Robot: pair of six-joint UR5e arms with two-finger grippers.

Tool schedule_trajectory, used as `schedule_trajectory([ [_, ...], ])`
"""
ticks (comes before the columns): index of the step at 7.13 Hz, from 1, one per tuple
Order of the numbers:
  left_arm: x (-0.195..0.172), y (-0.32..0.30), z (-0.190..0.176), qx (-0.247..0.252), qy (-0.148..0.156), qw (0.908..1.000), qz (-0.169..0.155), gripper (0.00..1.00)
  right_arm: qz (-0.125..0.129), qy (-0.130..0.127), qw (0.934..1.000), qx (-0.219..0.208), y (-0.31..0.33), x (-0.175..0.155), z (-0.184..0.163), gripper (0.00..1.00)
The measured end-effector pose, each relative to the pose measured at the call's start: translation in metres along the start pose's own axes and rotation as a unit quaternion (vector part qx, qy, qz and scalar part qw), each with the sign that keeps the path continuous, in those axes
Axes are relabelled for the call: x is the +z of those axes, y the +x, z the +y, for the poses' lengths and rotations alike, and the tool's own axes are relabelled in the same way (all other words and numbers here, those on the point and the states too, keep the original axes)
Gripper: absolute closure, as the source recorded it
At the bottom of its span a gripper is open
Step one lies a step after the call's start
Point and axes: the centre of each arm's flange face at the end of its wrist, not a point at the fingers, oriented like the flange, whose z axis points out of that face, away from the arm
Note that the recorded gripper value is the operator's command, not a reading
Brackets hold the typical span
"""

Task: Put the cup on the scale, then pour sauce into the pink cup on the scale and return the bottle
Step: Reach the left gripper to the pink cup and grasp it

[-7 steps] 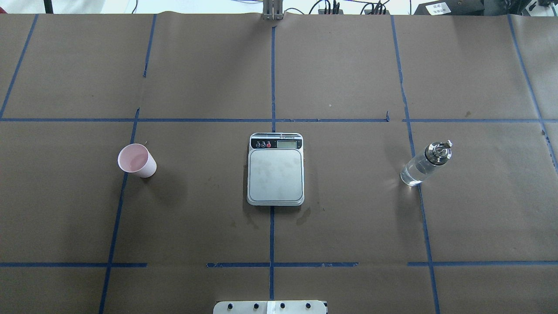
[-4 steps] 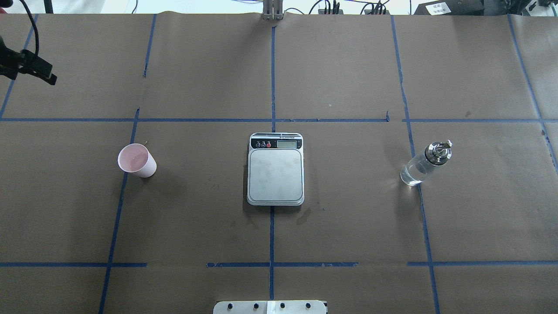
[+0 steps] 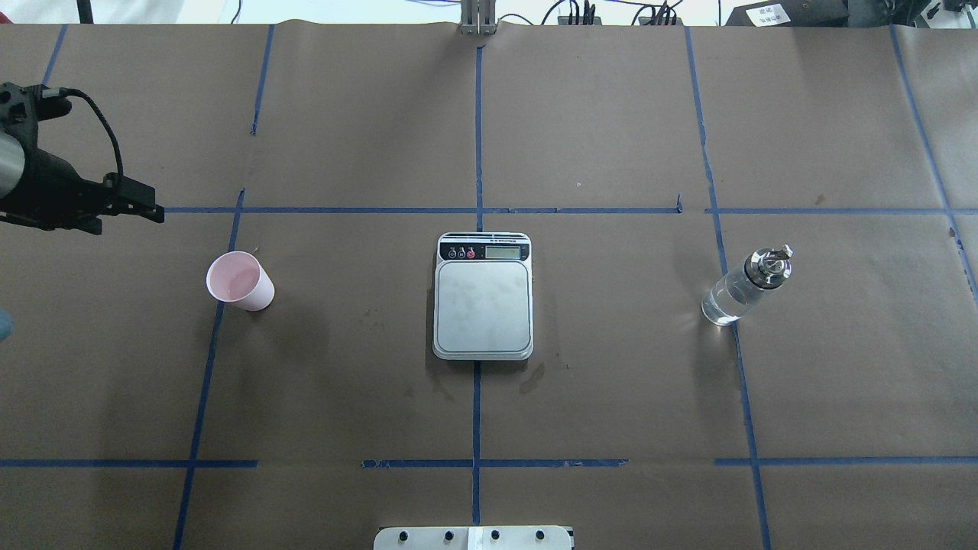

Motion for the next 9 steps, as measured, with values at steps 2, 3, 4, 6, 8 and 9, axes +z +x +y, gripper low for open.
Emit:
schedule_trajectory([
  [2, 0.029, 0.025, 0.032, -0.036, -0.010, 0.9993, -0.006, 0.02, -0.005, 0.001, 1.0000, 0.004, -0.002, -0.001, -0.001, 0.00],
  [3, 0.044, 0.033, 0.042, -0.042, -0.007, 0.9990, -0.015, 0.02, -0.006, 0.001, 1.0000, 0.006, -0.002, -0.001, -0.001, 0.00],
  [4, 0.053, 0.039, 0.047, -0.043, -0.007, 0.9989, -0.020, 0.02, -0.007, 0.002, 1.0000, 0.006, -0.003, -0.001, -0.001, 0.00],
  [6, 0.064, 0.047, 0.053, -0.039, -0.012, 0.9989, -0.022, 0.05, -0.007, 0.002, 1.0000, 0.007, -0.002, -0.001, -0.001, 0.00],
  [8, 0.073, 0.050, 0.055, -0.037, -0.018, 0.9988, -0.026, 0.05, -0.007, 0.002, 1.0000, 0.007, -0.003, -0.002, -0.003, 0.00],
  [9, 0.077, 0.050, 0.054, -0.037, -0.019, 0.9987, -0.028, 0.11, -0.007, 0.002, 1.0000, 0.006, -0.003, -0.002, -0.003, 0.00],
])
